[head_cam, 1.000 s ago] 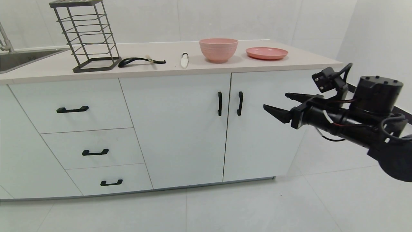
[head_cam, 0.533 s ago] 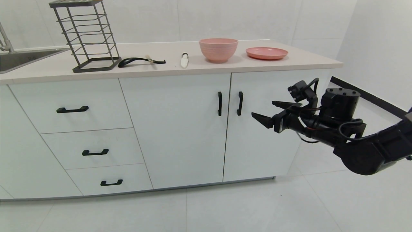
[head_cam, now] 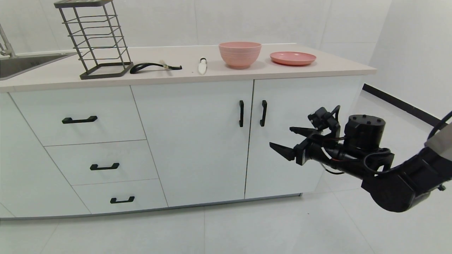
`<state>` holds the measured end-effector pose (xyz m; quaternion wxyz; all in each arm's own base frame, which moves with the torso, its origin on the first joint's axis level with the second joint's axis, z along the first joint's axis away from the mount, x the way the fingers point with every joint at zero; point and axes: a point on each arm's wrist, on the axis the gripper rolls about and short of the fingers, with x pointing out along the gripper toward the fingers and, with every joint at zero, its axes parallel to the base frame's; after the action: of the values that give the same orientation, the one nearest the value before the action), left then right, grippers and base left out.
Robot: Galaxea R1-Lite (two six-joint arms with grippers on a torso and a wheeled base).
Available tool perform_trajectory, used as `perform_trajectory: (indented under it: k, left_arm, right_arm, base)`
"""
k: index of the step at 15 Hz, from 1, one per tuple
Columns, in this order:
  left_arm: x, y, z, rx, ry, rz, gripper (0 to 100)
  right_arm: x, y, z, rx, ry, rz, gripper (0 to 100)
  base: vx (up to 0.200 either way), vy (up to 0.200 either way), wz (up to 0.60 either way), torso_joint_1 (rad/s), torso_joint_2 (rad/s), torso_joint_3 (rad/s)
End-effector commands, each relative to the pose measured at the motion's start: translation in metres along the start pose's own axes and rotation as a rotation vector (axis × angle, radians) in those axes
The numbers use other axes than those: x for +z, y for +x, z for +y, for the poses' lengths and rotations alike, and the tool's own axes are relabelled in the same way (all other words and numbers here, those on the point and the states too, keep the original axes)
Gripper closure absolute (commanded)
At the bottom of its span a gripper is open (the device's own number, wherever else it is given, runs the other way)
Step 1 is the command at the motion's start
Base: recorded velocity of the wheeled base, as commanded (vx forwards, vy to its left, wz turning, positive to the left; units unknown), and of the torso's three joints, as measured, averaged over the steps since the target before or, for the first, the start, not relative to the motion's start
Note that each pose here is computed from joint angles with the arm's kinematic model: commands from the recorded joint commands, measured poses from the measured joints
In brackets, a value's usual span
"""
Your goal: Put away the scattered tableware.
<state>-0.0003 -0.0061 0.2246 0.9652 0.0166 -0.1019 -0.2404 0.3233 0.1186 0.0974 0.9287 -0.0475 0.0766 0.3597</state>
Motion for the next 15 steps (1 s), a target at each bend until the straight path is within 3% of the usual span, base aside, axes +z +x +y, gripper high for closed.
perform_trajectory:
  k: [1,3,6,7,9,11,15]
  left_arm:
    - [0.006,0.072,0.012,-0.165,-0.009,0.157,0]
    - [-0.01,0.116,0.014,-0.273,-0.013,0.233,0]
    - [-0.034,0.164,0.014,-0.386,-0.024,0.278,0]
    - [-0.046,0.182,0.013,-0.419,-0.014,0.287,0]
    - [-0.061,0.207,0.013,-0.464,0.015,0.253,0]
    - [-0.077,0.233,0.013,-0.487,0.019,0.225,0]
    - [-0.114,0.275,-0.008,-0.559,0.006,0.225,0]
  right_arm:
    - [0.016,-0.019,-0.001,0.019,-0.024,-0.051,0]
    - [0.02,-0.021,-0.008,0.024,-0.039,-0.085,0]
    - [0.02,-0.01,-0.018,0.047,-0.074,-0.106,0]
    - [0.021,-0.004,-0.023,0.04,-0.083,-0.118,0]
    - [0.017,0.006,-0.034,0.028,-0.082,-0.119,0]
    - [0.009,0.019,-0.041,0.026,-0.078,-0.112,0]
    - [-0.004,0.053,-0.057,0.107,-0.109,-0.164,0]
  base:
    - [0.0,0.0,0.0,0.0,0.0,0.0]
    - [0.0,0.0,0.0,0.0,0.0,0.0]
    - [0.0,0.0,0.0,0.0,0.0,0.0]
    - [0.0,0.0,0.0,0.0,0.0,0.0]
    - [0.0,0.0,0.0,0.0,0.0,0.0]
    - [0.0,0.0,0.0,0.0,0.0,0.0]
    - [0.0,0.0,0.0,0.0,0.0,0.0]
